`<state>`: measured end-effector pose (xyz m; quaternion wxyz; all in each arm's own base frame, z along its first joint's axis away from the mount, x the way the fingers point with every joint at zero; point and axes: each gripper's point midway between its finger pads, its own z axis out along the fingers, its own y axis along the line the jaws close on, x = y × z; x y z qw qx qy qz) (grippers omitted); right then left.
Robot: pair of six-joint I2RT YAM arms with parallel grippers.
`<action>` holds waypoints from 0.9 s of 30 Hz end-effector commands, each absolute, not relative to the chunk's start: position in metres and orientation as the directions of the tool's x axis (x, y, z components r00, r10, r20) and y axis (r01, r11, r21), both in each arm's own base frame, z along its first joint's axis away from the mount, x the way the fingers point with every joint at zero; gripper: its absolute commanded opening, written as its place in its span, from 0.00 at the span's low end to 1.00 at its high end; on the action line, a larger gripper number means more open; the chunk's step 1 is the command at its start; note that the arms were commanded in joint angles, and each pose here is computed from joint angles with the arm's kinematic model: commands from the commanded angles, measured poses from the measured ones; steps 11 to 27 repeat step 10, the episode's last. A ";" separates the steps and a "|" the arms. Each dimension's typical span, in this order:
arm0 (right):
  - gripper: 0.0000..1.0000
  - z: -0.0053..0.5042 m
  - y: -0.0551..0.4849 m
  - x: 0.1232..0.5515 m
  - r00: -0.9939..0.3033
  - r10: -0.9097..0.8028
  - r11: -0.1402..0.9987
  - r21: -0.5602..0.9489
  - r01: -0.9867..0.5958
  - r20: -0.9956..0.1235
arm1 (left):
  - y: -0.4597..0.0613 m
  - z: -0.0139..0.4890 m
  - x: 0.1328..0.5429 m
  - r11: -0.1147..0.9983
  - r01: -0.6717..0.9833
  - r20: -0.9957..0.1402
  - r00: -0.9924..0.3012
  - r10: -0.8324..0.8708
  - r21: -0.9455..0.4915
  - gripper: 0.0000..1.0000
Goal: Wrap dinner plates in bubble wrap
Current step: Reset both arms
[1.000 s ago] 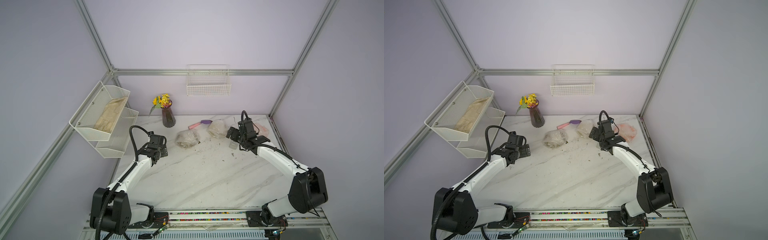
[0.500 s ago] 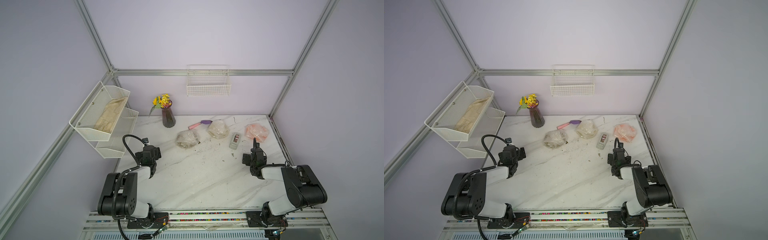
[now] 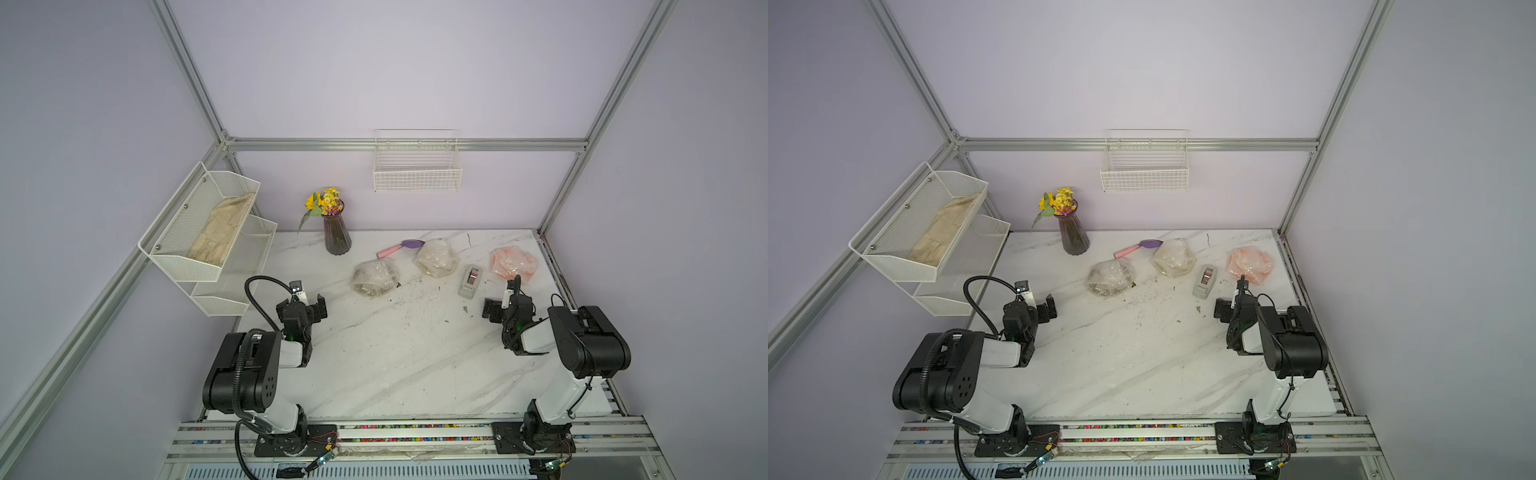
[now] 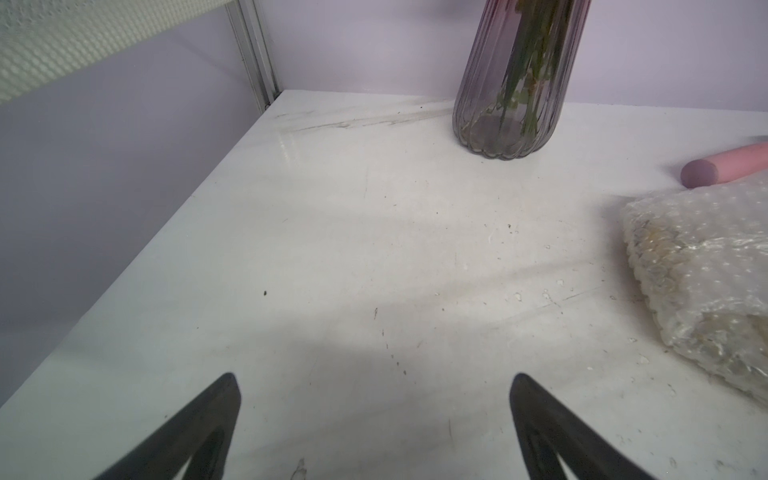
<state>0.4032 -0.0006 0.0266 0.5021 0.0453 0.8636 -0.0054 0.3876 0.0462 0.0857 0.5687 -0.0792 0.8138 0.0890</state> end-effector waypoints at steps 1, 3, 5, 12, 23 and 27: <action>0.97 0.036 0.004 0.410 -0.457 0.048 0.998 0.025 0.056 -0.888 | 0.043 0.114 0.398 0.976 -0.211 -0.970 -0.242 0.003 0.055 1.00; 0.97 0.035 0.005 0.410 -0.468 0.039 0.999 0.018 0.050 -0.883 | 0.043 0.113 0.398 0.976 -0.210 -0.969 -0.245 0.003 0.057 1.00; 0.97 0.034 0.006 0.412 -0.472 0.033 0.999 0.012 0.048 -0.881 | 0.043 0.114 0.399 0.976 -0.210 -0.970 -0.244 0.003 0.056 1.00; 0.97 0.038 0.006 0.409 -0.454 0.036 0.999 0.014 0.050 -0.890 | 0.043 0.113 0.399 0.976 -0.211 -0.970 -0.243 0.003 0.056 1.00; 0.97 0.038 0.006 0.409 -0.454 0.036 0.999 0.014 0.050 -0.890 | 0.043 0.113 0.399 0.976 -0.211 -0.970 -0.243 0.003 0.056 1.00; 0.97 0.038 0.006 0.409 -0.454 0.036 0.999 0.014 0.050 -0.890 | 0.043 0.113 0.399 0.976 -0.211 -0.970 -0.243 0.003 0.056 1.00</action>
